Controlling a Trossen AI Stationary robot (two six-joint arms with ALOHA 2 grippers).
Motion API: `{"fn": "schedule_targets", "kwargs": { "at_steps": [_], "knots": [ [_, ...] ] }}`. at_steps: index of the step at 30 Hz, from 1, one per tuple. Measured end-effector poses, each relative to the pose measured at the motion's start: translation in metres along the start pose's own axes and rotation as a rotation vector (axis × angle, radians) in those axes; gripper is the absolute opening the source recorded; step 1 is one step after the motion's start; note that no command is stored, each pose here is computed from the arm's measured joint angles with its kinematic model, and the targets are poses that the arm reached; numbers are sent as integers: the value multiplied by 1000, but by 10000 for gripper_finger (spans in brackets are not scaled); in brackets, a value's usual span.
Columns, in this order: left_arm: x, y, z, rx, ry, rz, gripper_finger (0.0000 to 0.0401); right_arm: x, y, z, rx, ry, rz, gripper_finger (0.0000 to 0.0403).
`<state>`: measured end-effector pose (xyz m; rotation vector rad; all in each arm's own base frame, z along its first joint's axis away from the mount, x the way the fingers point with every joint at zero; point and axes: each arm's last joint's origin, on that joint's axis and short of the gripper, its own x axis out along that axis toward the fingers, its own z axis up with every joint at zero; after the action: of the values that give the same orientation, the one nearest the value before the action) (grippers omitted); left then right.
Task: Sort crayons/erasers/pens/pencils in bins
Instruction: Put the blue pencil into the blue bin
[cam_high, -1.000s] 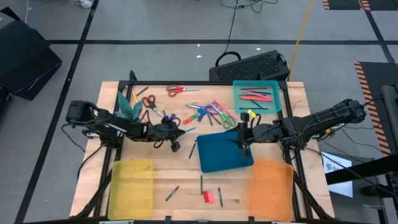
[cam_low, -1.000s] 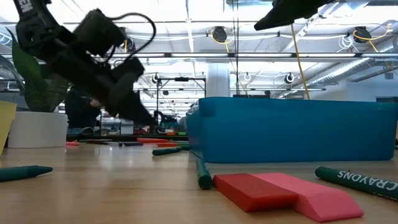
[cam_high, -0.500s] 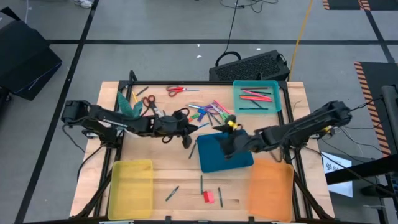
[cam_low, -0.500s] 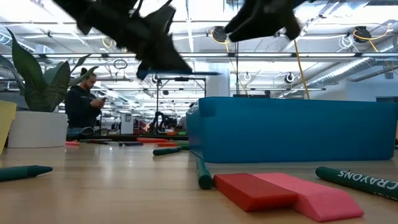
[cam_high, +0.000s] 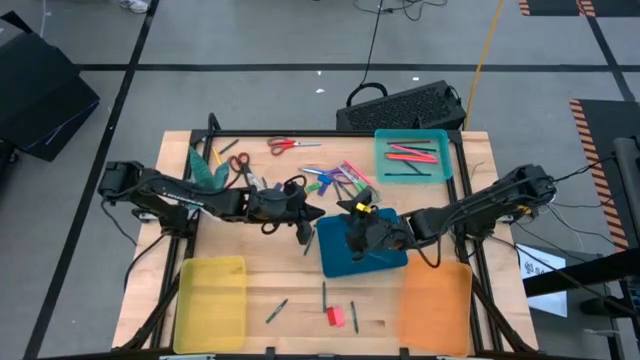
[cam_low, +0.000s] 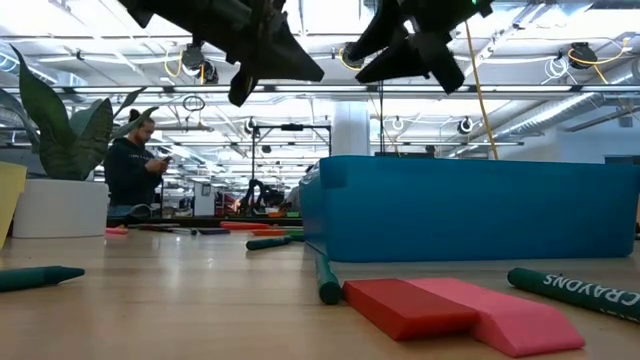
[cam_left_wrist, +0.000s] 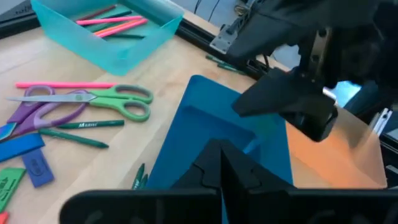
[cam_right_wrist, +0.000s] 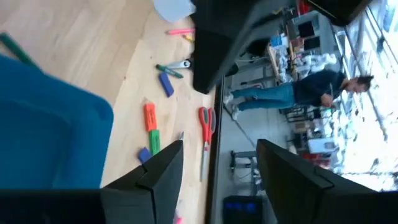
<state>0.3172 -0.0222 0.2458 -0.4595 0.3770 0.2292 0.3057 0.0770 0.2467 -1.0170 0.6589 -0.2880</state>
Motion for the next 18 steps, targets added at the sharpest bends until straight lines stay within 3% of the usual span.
{"fn": "schedule_targets", "kwargs": {
  "at_steps": [9, 14, 18],
  "knots": [
    [-1, -5, -2, 61, -14, -4, 1, -15, 6, 0, 201, -6, 74, 196],
    [-2, -10, 0, 85, -44, -27, 0, -15, 10, -3, 462, -7, 419, 196],
    [-8, -11, 5, 112, -70, -40, 0, -14, 9, -8, 635, 101, 536, 196]
  ]
}}
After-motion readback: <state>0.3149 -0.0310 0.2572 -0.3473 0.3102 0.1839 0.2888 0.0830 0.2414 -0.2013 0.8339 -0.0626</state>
